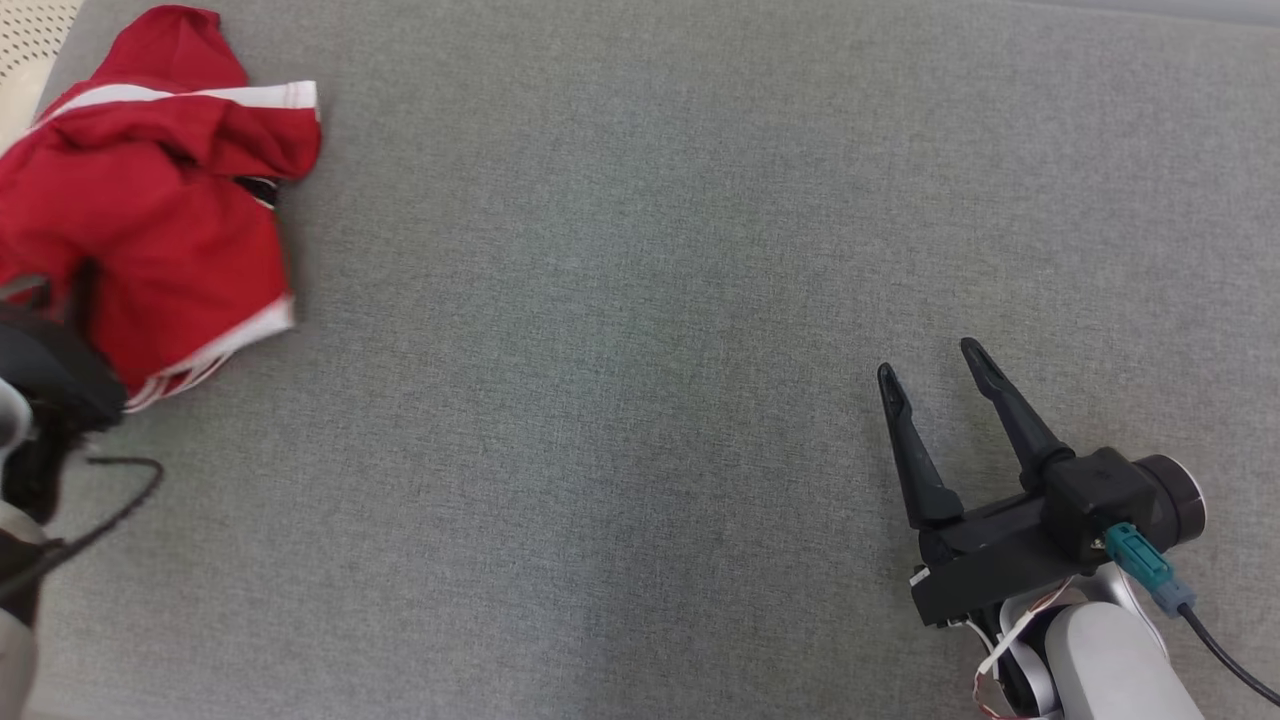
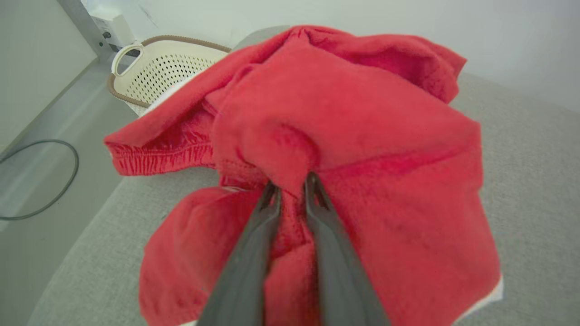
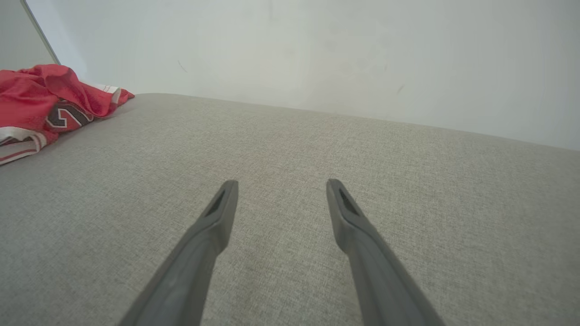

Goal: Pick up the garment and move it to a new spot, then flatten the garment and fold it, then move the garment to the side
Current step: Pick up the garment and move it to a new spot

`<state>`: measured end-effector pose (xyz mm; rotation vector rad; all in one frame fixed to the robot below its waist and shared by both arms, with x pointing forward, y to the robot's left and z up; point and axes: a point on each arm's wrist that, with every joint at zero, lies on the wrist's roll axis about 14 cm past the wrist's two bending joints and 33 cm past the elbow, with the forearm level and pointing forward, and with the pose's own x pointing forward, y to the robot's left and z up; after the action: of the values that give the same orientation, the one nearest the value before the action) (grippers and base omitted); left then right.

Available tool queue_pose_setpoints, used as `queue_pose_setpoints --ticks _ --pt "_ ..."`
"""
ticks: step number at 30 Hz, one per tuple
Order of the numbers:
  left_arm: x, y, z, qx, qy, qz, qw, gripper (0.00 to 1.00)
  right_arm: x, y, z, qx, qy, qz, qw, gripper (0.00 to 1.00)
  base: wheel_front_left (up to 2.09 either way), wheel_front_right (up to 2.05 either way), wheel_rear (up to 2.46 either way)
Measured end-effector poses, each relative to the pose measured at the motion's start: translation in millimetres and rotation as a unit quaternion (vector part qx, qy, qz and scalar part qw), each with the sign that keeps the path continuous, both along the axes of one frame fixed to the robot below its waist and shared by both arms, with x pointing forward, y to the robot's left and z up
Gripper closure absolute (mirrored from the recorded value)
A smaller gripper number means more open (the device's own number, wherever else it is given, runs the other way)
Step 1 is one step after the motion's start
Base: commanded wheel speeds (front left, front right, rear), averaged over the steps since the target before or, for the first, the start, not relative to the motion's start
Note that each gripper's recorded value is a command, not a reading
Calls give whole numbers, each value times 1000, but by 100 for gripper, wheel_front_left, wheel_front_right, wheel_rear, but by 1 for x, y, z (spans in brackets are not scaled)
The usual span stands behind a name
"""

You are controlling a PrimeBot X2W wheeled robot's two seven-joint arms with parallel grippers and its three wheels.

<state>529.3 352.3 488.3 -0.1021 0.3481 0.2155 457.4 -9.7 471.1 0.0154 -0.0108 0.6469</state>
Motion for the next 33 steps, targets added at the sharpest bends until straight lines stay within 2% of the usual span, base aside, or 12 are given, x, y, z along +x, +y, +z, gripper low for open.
queue_pose_setpoints --ticks 7,15,20,24,33 --pt "6 26 59 63 -97 26 993 100 1 -4 9 5 -8 -9 1000 0 0 0 0" --pt "0 31 145 120 -232 42 964 100 -3 -2 28 19 -28 -15 999 0 0 0 0" --pt "-7 18 175 126 -286 35 949 100 -6 -4 38 27 -38 -23 999 0 0 0 0" --pt "-21 -18 187 103 -337 16 936 100 -7 -12 49 35 -50 -40 997 0 0 0 0" --pt "-52 -120 171 45 -383 -55 921 100 -9 -32 57 34 -62 -76 995 0 0 0 0"
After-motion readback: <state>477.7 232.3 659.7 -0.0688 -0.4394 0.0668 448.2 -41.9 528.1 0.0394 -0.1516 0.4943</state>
